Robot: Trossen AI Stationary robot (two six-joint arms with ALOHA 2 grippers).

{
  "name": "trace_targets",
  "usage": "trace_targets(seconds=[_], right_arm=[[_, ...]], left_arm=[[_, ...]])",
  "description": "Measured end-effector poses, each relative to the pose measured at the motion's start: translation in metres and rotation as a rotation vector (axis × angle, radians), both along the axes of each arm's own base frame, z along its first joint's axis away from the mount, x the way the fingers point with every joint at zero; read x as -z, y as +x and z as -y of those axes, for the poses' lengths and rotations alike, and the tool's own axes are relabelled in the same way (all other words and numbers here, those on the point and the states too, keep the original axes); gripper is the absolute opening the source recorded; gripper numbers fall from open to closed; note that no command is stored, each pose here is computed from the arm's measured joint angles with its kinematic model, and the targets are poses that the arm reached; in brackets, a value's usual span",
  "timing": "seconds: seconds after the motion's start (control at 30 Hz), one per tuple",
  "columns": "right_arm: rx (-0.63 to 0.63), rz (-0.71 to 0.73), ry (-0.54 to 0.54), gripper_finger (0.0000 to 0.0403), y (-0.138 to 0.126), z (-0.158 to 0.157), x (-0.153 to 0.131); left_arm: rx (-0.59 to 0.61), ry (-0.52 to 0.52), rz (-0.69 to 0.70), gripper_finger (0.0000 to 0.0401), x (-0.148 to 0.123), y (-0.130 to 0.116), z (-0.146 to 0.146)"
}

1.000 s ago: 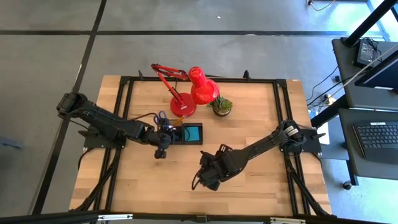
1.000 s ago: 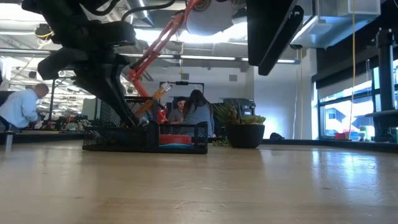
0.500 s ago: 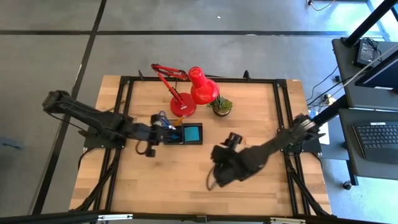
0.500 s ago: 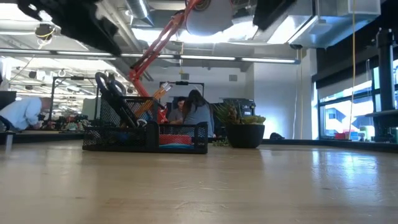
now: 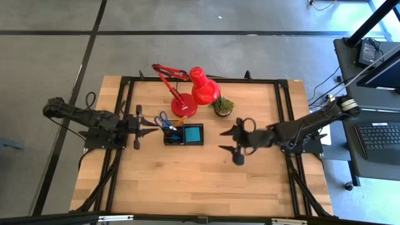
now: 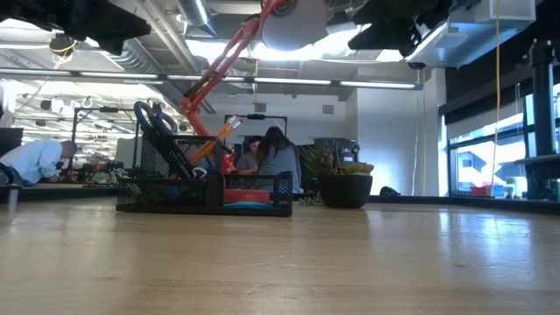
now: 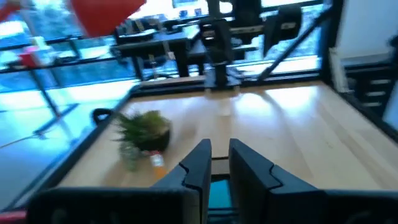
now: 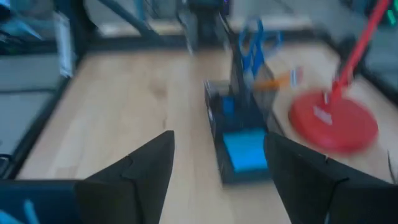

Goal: Pick and place office supplies into organizer
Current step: Return to Home Position

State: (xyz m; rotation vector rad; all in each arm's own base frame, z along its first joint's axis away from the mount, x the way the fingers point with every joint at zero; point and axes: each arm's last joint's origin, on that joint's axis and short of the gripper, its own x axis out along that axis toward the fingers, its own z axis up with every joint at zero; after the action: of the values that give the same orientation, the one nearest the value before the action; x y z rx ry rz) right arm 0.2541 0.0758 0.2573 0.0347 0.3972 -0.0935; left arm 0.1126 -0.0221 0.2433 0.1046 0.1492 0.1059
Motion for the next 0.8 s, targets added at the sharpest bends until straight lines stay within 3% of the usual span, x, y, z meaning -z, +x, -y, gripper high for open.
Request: trace_targets(seconds=[0.27,0.43,0.67,0.8], right_arm=[[0.012,0.109,-0.088,0.025,-0.04,0.048,0.016],[0.054,0.136,-0.064,0.025,-0.069,0.071,0.03],[0.042,0.227,-0.034,0.025,-0.102,0.085,0.042],[0.034,0.286,-0.035,0.025,-0.116,0.086,0.045]], left_arm=[[-0.051,-0.026,0.017,0.0048,-0.001,-0.007,-0.004],[-0.022,-0.058,0.029,0.0047,-0.002,-0.008,-0.003],[-0.001,-0.083,0.094,0.0049,-0.007,-0.015,-0.004],[0.007,-0.088,0.132,0.0048,0.005,-0.015,-0.004]])
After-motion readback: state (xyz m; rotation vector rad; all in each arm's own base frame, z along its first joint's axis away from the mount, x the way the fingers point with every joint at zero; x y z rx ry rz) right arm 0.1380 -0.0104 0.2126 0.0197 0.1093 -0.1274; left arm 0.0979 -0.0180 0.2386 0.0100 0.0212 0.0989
